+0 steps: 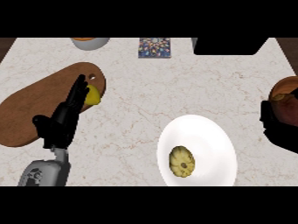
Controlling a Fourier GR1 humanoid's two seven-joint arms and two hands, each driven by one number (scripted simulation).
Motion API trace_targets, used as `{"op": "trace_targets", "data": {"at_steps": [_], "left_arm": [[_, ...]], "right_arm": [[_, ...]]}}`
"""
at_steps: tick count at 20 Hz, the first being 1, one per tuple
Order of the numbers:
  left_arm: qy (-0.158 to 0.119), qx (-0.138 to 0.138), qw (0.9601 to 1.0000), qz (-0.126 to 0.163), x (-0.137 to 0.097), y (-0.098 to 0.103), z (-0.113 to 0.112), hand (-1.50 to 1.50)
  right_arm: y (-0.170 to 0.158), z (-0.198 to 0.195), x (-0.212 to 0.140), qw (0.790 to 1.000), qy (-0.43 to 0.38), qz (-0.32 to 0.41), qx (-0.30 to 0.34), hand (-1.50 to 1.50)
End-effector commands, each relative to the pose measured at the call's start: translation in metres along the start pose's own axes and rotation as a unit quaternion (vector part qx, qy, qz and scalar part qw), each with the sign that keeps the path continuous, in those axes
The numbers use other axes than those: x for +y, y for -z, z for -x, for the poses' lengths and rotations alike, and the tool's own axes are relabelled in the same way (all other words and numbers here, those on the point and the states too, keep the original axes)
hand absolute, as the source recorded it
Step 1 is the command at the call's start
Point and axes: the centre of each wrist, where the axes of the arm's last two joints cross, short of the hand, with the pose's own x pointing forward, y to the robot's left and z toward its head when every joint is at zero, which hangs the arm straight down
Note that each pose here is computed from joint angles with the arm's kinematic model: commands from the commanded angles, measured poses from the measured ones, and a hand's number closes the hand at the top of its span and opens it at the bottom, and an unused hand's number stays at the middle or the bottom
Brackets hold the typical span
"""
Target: Pick the sweet potato from the plate and place it in the bowl
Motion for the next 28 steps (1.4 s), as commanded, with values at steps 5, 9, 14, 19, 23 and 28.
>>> {"op": "trace_targets", "data": {"at_steps": [5, 9, 14, 19, 23, 28], "left_arm": [[-0.001, -0.01, 0.9999, -0.005, -0.015, 0.003, -0.007, 0.0], [0.004, -0.009, 0.9999, 0.007, -0.01, -0.005, -0.004, 0.0], [-0.005, -0.011, 0.9999, -0.003, -0.008, -0.018, 0.005, 0.0], [0.002, -0.004, 1.0, 0.003, 0.004, 0.006, -0.002, 0.0], [0.004, -0.002, 1.0, -0.001, -0.006, 0.001, 0.004, 0.0], [-0.008, -0.013, 0.9999, -0.002, 0.003, 0.006, 0.002, 0.0]], "right_arm": [[0.049, 0.031, -0.031, 0.994, -0.093, 0.035, 0.052, 1.5], [0.085, 0.06, -0.024, 0.981, -0.18, 0.027, 0.063, 1.5], [0.103, 0.114, -0.043, 0.979, -0.182, 0.036, 0.085, 1.5], [0.099, 0.175, -0.008, 0.974, -0.203, 0.035, 0.092, 1.5], [0.105, 0.216, -0.019, 0.97, -0.214, 0.031, 0.109, 1.5], [0.112, 0.256, -0.034, 0.973, -0.174, -0.03, 0.151, 1.5]]}}
